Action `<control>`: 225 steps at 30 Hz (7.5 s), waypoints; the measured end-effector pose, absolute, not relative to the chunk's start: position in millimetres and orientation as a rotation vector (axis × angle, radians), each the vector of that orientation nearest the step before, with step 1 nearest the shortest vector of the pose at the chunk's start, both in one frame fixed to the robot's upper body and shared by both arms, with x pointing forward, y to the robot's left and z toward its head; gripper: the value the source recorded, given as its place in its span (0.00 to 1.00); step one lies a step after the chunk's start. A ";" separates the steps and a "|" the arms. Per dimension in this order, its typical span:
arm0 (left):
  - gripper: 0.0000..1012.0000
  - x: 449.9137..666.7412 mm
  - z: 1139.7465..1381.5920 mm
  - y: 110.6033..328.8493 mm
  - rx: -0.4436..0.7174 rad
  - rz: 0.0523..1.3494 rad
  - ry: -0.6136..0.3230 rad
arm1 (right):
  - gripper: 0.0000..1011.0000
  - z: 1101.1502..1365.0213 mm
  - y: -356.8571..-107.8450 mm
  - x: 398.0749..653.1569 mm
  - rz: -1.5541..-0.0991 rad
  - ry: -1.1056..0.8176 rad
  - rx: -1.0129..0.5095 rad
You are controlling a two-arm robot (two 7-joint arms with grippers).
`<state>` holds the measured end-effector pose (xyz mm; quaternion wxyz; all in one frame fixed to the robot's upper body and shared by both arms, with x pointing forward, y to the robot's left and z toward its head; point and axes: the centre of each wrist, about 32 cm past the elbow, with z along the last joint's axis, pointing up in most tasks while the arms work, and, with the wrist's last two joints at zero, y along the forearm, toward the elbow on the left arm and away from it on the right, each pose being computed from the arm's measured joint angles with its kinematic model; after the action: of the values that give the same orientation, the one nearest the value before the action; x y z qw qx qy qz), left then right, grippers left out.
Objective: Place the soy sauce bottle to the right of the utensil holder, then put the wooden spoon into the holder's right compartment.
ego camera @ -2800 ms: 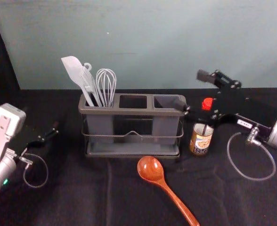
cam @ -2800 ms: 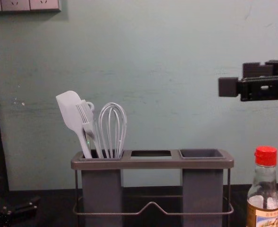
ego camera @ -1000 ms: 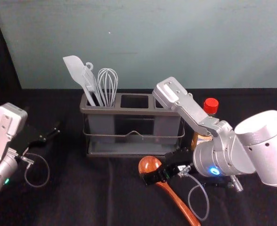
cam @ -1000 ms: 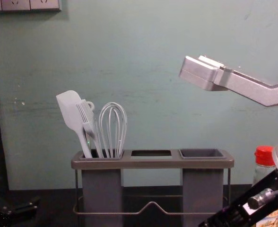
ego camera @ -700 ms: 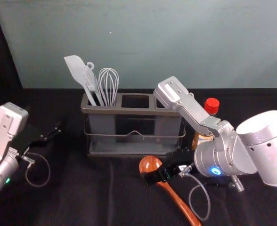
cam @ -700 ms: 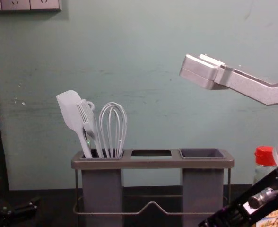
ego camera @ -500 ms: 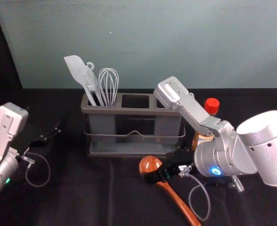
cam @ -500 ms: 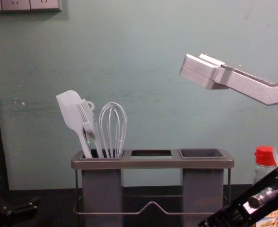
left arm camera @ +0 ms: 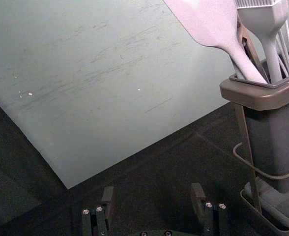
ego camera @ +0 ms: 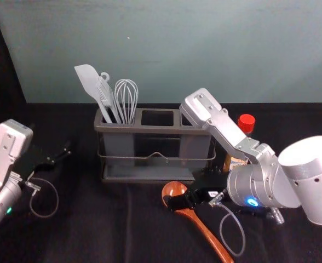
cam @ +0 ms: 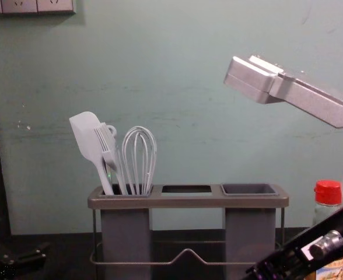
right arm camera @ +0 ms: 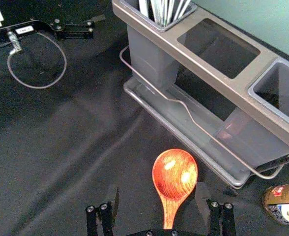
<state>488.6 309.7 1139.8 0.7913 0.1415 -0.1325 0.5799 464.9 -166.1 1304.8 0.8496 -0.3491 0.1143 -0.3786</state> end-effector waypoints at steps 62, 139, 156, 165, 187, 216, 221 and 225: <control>1.00 488.6 1139.8 309.7 0.304 1.248 -0.285 | 0.99 1240.7 -149.7 526.4 -0.802 0.321 -0.843; 1.00 488.6 1139.8 309.7 0.304 1.248 -0.285 | 0.83 1264.2 -162.0 481.4 -0.805 0.123 -0.605; 1.00 488.6 1139.8 309.7 0.304 1.248 -0.285 | 0.83 1289.2 -181.9 453.4 -0.717 0.003 -0.436; 1.00 488.6 1139.8 309.7 0.304 1.248 -0.285 | 0.83 1305.8 -195.6 449.3 -0.643 -0.012 -0.358; 1.00 488.6 1139.8 309.7 0.304 1.248 -0.285 | 0.83 1353.6 -222.8 463.0 -0.617 -0.167 -0.193; 1.00 488.6 1139.8 309.7 0.304 1.248 -0.285 | 0.83 1373.7 -217.5 557.4 -0.649 -0.240 -0.186; 1.00 488.6 1139.8 309.7 0.304 1.248 -0.285 | 0.83 1376.4 -211.6 576.2 -0.656 -0.234 -0.209; 1.00 488.6 1139.8 309.7 0.304 1.248 -0.285 | 0.83 1375.8 -207.6 589.0 -0.659 -0.225 -0.220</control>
<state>488.6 309.7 1139.8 0.7913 0.1415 -0.1325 0.5799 589.0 -207.6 1375.8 0.9341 -0.1078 -0.1100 -0.3222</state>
